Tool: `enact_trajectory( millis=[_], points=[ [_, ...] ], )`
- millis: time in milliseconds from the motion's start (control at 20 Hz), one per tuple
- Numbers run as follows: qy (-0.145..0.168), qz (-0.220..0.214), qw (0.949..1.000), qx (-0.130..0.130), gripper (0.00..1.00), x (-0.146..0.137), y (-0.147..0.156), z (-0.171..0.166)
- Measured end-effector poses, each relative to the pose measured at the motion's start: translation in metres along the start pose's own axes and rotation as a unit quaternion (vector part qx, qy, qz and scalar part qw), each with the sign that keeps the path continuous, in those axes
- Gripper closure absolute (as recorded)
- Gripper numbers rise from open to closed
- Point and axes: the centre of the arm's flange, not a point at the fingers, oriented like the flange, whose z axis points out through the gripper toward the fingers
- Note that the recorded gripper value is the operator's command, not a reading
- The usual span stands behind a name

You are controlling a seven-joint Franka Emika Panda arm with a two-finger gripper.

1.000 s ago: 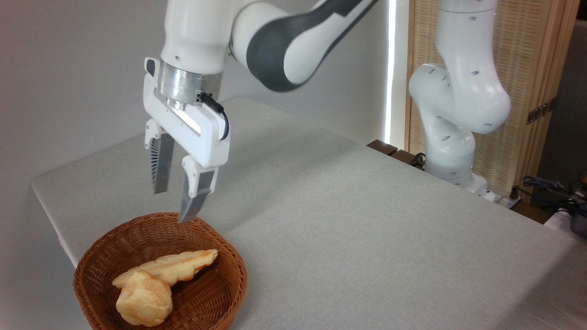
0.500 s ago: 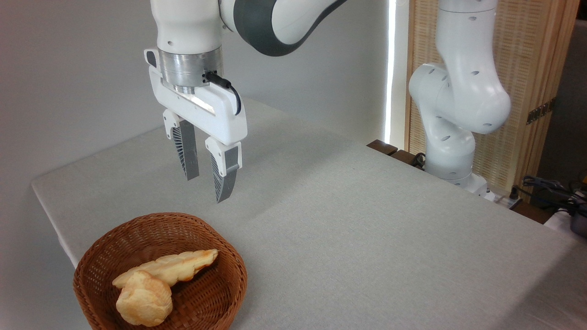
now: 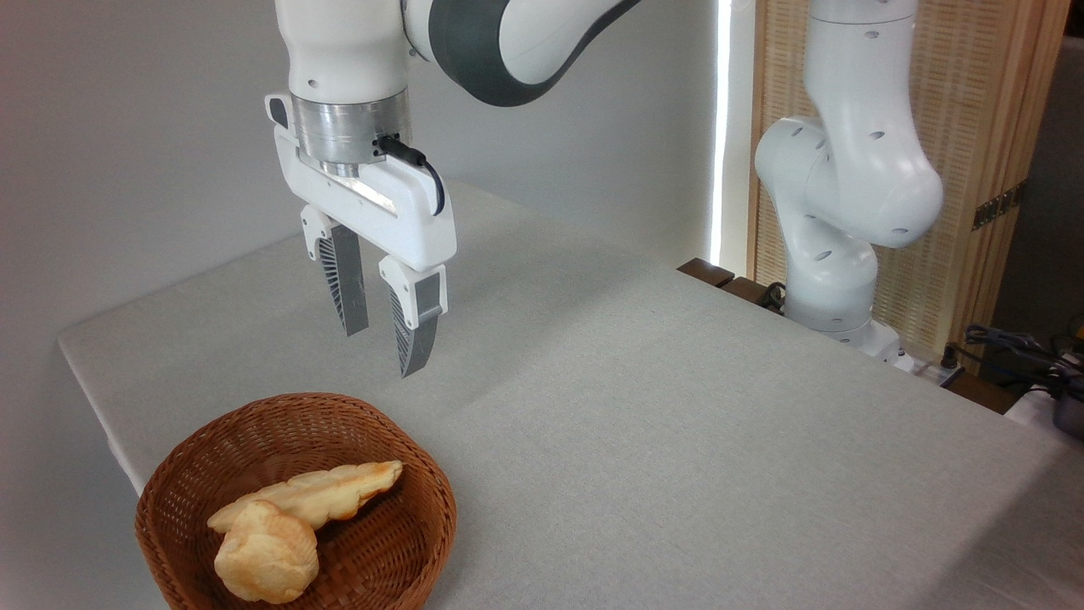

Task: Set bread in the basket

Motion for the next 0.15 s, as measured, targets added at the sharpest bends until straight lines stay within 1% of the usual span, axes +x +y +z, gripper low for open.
enact_trajectory(
  millis=[150],
  points=[
    [-0.003,0.001,1.0000,0.004,0.00,-0.0005,-0.0009,0.0001]
  ],
)
